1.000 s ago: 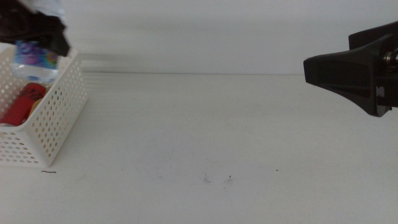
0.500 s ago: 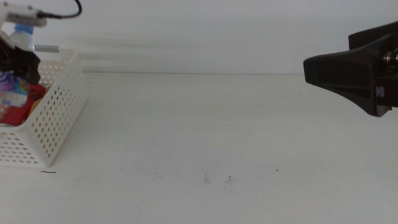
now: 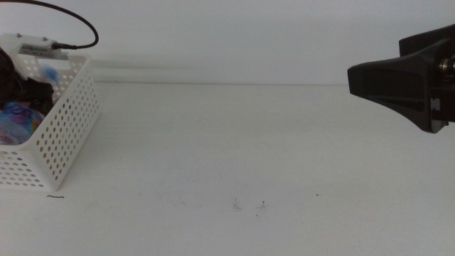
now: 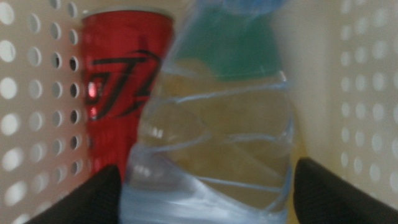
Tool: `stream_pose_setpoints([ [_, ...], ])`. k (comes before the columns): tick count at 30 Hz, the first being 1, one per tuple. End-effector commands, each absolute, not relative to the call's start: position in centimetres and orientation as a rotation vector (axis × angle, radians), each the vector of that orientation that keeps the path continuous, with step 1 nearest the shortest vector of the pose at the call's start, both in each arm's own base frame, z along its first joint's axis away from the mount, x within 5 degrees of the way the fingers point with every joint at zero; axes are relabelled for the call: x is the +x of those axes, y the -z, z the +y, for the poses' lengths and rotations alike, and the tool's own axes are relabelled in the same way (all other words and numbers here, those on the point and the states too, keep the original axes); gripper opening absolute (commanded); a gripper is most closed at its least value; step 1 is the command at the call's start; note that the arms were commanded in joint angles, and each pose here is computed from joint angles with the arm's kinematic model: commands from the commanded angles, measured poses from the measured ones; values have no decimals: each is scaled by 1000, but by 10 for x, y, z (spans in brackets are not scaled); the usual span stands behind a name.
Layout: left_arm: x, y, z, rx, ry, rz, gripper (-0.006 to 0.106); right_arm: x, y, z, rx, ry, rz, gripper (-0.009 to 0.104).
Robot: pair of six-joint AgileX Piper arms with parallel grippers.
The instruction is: Use arms to grab the bottles and put them into the dustbin to the left of the table.
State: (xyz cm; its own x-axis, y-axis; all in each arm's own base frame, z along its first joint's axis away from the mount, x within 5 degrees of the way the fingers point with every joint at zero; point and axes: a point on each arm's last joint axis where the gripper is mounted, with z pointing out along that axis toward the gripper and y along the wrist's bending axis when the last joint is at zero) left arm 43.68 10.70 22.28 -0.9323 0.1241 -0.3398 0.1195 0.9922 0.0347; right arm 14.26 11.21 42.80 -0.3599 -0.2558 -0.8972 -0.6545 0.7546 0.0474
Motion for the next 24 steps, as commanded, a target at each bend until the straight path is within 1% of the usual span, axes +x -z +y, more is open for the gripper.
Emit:
stream_pose_setpoints([
  [1, 432, -243, 104, 136, -1, 2768, 94, 141, -431, 111, -692, -493, 1928, 83],
  [3, 426, -256, 101, 106, 22, 2766, 94, 141, -431, 111, -692, -493, 1928, 83],
  [7, 405, -301, 92, 35, 60, 2696, 94, 141, -431, 111, -692, -493, 1928, 83],
  [9, 392, -327, 83, 32, 94, 2624, 94, 141, -431, 111, -692, -493, 1928, 83],
  [11, 373, -357, 67, 55, 104, 2525, 94, 141, -431, 111, -692, -493, 1928, 83],
  [14, 339, -394, 29, 184, 126, 2381, 94, 141, -431, 111, -692, -493, 1928, 83],
  [17, 304, -411, -10, 268, 154, 2212, 94, 141, -431, 111, -692, -493, 1928, 83],
  [19, 279, -416, -33, 333, 171, 2106, 94, 141, -431, 111, -692, -493, 1928, 83],
  [21, 252, -419, -50, 367, 198, 1998, 94, 141, -431, 111, -692, -493, 1928, 83],
  [23, 228, -414, -63, 362, 245, 1896, 94, 141, -431, 111, -692, -493, 1928, 83],
  [24, 219, -409, -66, 363, 254, 1856, 94, 141, -431, 111, -692, -493, 1928, 83],
])
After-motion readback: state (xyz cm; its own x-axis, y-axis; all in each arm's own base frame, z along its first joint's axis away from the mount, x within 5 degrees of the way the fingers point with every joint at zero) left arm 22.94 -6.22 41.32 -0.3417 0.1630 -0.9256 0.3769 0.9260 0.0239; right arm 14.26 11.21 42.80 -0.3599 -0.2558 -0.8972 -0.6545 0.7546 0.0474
